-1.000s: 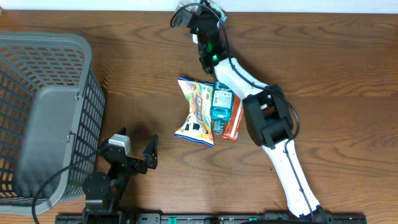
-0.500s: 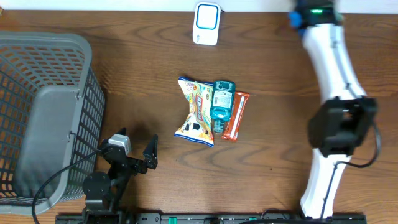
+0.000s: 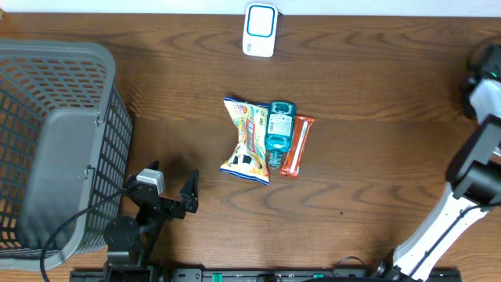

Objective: Scan the item barcode
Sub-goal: 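Carry the wipes pack off the table to the right, then reach the right gripper to the red bar beside the teal bottle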

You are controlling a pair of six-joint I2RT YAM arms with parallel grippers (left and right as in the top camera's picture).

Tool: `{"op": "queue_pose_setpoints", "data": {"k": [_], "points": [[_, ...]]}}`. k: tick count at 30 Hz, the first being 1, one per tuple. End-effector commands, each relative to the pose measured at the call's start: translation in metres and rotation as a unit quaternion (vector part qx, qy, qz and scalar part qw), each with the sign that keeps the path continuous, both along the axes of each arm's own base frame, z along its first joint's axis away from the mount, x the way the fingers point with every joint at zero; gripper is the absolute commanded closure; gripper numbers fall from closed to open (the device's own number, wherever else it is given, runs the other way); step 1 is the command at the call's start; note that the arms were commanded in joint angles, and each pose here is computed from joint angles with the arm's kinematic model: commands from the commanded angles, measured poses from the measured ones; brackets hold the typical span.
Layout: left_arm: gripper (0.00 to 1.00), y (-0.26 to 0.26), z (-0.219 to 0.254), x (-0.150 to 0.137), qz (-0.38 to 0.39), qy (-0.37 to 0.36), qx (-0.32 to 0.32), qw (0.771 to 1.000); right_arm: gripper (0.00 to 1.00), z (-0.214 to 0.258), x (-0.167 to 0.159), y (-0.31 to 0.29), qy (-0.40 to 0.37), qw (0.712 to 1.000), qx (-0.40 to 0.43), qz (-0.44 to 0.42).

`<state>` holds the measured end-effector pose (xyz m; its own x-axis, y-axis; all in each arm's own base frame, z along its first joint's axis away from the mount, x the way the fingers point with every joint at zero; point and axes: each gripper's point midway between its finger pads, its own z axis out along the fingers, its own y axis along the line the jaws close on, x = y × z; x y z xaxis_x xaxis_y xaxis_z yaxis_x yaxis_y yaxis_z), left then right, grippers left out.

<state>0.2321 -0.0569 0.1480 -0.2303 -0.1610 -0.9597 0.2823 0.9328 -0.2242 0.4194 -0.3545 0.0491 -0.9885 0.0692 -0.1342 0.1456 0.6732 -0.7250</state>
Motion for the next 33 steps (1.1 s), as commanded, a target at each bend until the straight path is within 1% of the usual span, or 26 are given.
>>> {"op": "queue_pose_setpoints", "data": {"k": [1,2,3,4,6,7,8,12,15,16,19,21,24,25,27,30,31,32,33], "points": [[0.02,0.0,-0.013,-0.001,0.001,0.02,-0.003,1.0,0.98,0.012,-0.023,-0.029,-0.045,0.995,-0.038,-0.085],[0.02,0.0,-0.013,-0.001,0.001,0.02,-0.003,1.0,0.95,0.017,-0.029,-0.036,-0.055,0.991,-0.054,-0.107],[0.02,0.0,-0.013,-0.001,0.001,0.02,-0.003,1.0,0.9,0.023,-0.036,-0.044,-0.062,0.987,-0.075,-0.128],[0.02,0.0,-0.013,-0.001,0.001,0.02,-0.003,1.0,0.8,0.028,-0.041,-0.05,-0.064,0.984,-0.09,-0.142],[0.02,0.0,-0.013,-0.001,0.001,0.02,-0.003,1.0,0.55,0.032,-0.044,-0.053,-0.071,0.98,-0.103,-0.154],[0.02,0.0,-0.013,-0.001,0.001,0.02,-0.003,1.0,0.4,0.034,-0.044,-0.053,-0.077,0.979,-0.104,-0.157],[0.02,0.0,-0.013,-0.001,0.001,0.02,-0.003,1.0,0.32,0.035,-0.041,-0.051,-0.085,0.978,-0.103,-0.159],[0.02,0.0,-0.013,-0.001,0.001,0.02,-0.003,1.0,0.15,0.052,-0.023,-0.034,-0.125,0.975,-0.103,-0.151],[0.02,0.0,-0.013,-0.001,0.001,0.02,-0.003,1.0,0.03,0.067,0.008,-0.006,-0.171,0.976,-0.07,-0.111],[0.02,0.0,-0.013,-0.001,0.001,0.02,-0.003,1.0,0.01,0.073,0.022,0.01,-0.19,0.977,-0.048,-0.09],[0.02,0.0,-0.013,-0.001,0.001,0.02,-0.003,1.0,0.01,0.085,0.059,0.065,-0.242,0.969,0.035,-0.029],[0.02,0.0,-0.013,-0.001,0.001,0.02,-0.003,1.0,0.01,0.092,0.084,0.122,-0.274,0.953,0.127,0.021],[0.02,0.0,-0.013,-0.001,0.001,0.02,-0.003,1.0,0.01,0.093,0.102,0.2,-0.281,0.926,0.239,0.079],[0.02,0.0,-0.013,-0.001,0.001,0.02,-0.003,1.0,0.01,0.091,0.105,0.239,-0.273,0.912,0.292,0.096],[0.02,0.0,-0.013,-0.001,0.001,0.02,-0.003,1.0,0.01,0.082,0.1,0.29,-0.253,0.895,0.356,0.095],[0.02,0.0,-0.013,-0.001,0.001,0.02,-0.003,1.0,0.01,0.071,0.089,0.349,-0.227,0.879,0.414,0.065],[0.02,0.0,-0.013,-0.001,0.001,0.02,-0.003,1.0,0.01,0.066,0.082,0.373,-0.213,0.872,0.438,0.051],[0.02,0.0,-0.013,-0.001,0.001,0.02,-0.003,1.0,0.01,0.061,0.067,0.403,-0.175,0.866,0.465,0.057],[0.02,0.0,-0.013,-0.001,0.001,0.02,-0.003,1.0,0.01,0.058,0.057,0.419,-0.148,0.866,0.472,0.077]]}}
